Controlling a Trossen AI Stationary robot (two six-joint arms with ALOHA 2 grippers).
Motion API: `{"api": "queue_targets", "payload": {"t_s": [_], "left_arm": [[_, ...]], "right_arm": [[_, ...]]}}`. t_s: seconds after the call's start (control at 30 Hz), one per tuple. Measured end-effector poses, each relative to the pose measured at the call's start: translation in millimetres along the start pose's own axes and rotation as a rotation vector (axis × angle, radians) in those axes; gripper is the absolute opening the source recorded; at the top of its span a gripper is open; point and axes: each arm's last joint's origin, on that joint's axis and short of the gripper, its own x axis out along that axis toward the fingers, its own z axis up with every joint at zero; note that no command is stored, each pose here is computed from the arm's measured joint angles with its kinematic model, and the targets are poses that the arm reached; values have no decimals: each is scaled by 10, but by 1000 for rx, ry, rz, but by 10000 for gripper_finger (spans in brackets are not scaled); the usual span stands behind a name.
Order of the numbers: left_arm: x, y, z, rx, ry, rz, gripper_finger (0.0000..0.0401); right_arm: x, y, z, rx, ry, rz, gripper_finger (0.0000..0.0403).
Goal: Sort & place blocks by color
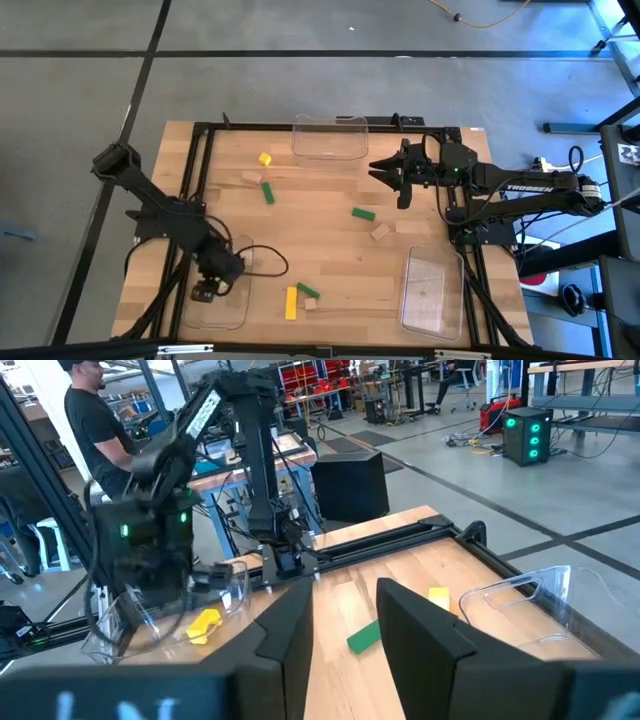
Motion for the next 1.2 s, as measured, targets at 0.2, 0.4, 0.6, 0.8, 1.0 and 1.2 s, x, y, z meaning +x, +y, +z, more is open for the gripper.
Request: {"api": "queue_targets", "payload": {"t_s": [0.2,0.4,0.6,0.8,1.0,1.2], "left_arm": [[-770,-18,7,12,-373,-60,239],[-1588,188,-89,-23,-921,262,238],[-1958,513,-143,-54,-1297,466,238],[-1771,874,-129,-48,-1573,392,238],[-1484,1071,-95,-90,-1607,251,238],[-1424,1104,-32,-90,-1575,258,238]], "right_arm": [[1,0,0,0,0,0,117],[1,0,0,24,0,0,116],[1,2,7,58,-8,3,117],[1,4,15,56,-16,4,117],[1,5,18,55,-19,4,117],[1,6,22,56,-23,6,117]]}}
